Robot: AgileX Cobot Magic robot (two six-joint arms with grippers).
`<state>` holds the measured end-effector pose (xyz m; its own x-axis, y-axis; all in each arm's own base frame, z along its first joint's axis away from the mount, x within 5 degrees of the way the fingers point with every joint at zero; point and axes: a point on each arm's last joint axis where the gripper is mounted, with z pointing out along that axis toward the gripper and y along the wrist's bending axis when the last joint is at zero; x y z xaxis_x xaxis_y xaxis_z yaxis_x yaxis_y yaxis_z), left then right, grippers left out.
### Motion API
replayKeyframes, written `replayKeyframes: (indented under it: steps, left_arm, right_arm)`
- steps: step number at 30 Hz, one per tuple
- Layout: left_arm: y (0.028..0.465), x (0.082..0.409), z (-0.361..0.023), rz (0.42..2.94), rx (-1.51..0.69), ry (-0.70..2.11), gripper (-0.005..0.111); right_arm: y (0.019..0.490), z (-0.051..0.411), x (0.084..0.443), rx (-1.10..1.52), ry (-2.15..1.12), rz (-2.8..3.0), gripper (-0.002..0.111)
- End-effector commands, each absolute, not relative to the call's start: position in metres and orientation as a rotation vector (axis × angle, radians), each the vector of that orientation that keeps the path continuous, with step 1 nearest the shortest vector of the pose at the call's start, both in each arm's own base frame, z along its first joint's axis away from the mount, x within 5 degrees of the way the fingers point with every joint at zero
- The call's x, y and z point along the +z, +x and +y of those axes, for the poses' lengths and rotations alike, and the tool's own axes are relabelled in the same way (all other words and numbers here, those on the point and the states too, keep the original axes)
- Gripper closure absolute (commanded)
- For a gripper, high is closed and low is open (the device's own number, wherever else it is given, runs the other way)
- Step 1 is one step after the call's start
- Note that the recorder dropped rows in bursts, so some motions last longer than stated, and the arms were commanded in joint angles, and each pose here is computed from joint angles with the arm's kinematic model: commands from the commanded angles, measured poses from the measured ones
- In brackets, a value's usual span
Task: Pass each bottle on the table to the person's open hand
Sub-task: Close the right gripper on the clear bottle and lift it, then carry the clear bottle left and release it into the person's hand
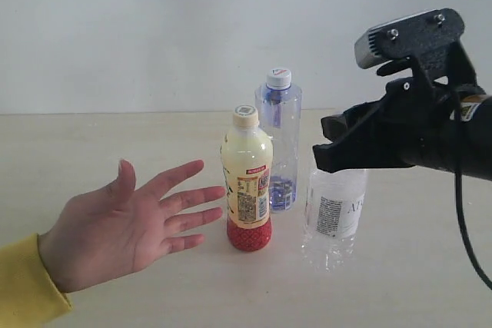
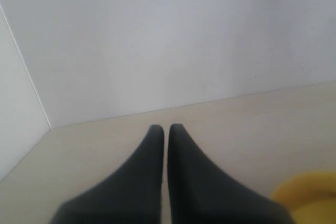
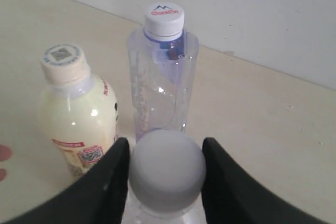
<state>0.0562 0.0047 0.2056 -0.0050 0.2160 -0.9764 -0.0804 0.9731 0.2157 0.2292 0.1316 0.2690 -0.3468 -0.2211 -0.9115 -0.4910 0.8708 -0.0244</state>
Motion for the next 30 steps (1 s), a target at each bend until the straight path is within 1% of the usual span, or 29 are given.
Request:
replayKeyframes:
  steps: [1,3,8,13,18,25,30]
  left_arm:
    - [0.056,0.207,0.005,1.551,0.238,0.112,0.103]
    - [0.056,0.207,0.005,1.551,0.238,0.112,0.103]
    - [0.056,0.207,0.005,1.551,0.238,0.112,0.103]
    - [0.056,0.207,0.005,1.551,0.238,0.112,0.103]
    - [0.056,0.207,0.005,1.551,0.238,0.112,0.103]
    - [0.056,0.207,0.005,1.551,0.238,0.112,0.103]
    - [0.056,0.207,0.005,1.551,0.238,0.112,0.103]
  right_arm:
    - [0.211,0.129,0.288,0.359,-0.543,1.914,0.109]
    - [0.203,0.133,0.293,0.386,-0.572,1.893,0.109]
    - [0.179,0.161,0.301,0.5,-0.688,1.823,0.109]
    - [0.168,0.179,0.316,0.568,-0.721,1.726,0.109]
    - [0.173,0.196,0.322,0.593,-0.741,1.713,0.109]
    - [0.183,0.242,0.322,0.621,-0.825,1.686,0.109]
    - [0.185,0.262,0.325,0.646,-0.851,1.669,0.109]
